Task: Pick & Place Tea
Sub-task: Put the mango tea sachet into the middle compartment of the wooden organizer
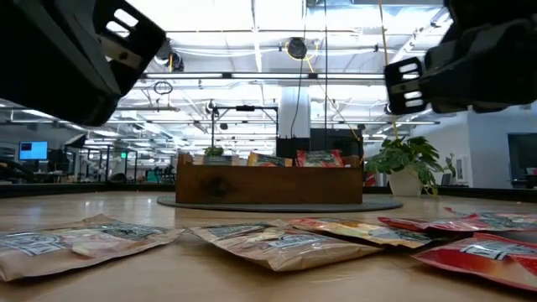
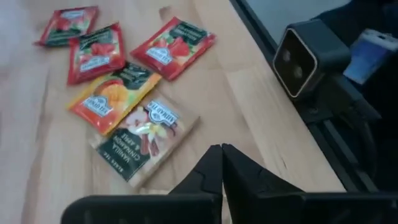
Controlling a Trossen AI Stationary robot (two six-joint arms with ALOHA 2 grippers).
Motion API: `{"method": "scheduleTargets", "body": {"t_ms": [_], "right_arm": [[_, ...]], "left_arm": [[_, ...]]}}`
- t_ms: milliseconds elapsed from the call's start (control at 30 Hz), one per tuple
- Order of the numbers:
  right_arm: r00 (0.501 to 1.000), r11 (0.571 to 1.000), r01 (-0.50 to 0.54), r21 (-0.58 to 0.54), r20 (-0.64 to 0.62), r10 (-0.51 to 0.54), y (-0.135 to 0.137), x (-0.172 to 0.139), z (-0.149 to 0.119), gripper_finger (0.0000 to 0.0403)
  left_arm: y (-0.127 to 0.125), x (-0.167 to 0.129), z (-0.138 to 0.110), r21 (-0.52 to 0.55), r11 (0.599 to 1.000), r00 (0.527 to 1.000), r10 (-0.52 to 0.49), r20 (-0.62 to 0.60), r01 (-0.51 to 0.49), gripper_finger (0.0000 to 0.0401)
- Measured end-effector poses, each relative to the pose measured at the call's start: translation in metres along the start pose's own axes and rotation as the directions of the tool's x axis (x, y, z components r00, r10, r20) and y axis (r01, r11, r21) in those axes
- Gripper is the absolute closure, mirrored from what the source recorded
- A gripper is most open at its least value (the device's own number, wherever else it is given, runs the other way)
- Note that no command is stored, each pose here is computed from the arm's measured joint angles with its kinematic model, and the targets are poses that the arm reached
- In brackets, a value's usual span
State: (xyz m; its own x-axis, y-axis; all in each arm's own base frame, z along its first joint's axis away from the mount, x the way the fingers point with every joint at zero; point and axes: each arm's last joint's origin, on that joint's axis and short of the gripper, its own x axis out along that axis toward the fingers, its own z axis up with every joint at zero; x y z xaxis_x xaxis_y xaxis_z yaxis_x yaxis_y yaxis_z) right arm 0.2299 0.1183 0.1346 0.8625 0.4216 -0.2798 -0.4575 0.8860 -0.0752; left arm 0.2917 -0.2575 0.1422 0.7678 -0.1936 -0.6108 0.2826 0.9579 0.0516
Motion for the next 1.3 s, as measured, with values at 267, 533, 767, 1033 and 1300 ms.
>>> {"method": "scheduleTargets", "body": {"t_ms": [267,533,767,1033,1300], "right_arm": [[0.979,0.979,-0.202,0.001,-0.007,0.202,0.005,0.05,0.004,0.0402],[0.982,0.983,-0.185,-0.012,-0.047,0.184,0.001,0.067,-0.006,0.0402],[0.987,0.988,-0.105,0.11,-0.113,0.118,-0.012,0.066,-0.013,0.0403],[0.972,0.983,-0.081,0.163,-0.206,0.115,-0.013,0.064,-0.023,0.0403],[0.964,0.983,-0.06,0.176,-0.247,0.103,-0.016,0.063,-0.027,0.0403]], "left_arm": [[0.021,0.008,-0.002,-0.151,0.988,0.997,0.032,-0.069,-0.042,0.0393],[0.039,0.013,-0.001,-0.187,0.977,0.992,0.084,-0.092,-0.1,0.0368],[0.055,0.023,0.011,-0.274,0.958,0.995,0.093,0.022,-0.084,0.0362],[0.077,0.04,0.006,-0.292,0.949,0.991,0.13,0.011,-0.121,0.0387],[0.086,0.05,0.001,-0.335,0.934,0.992,0.128,-0.007,-0.123,0.037]]}}
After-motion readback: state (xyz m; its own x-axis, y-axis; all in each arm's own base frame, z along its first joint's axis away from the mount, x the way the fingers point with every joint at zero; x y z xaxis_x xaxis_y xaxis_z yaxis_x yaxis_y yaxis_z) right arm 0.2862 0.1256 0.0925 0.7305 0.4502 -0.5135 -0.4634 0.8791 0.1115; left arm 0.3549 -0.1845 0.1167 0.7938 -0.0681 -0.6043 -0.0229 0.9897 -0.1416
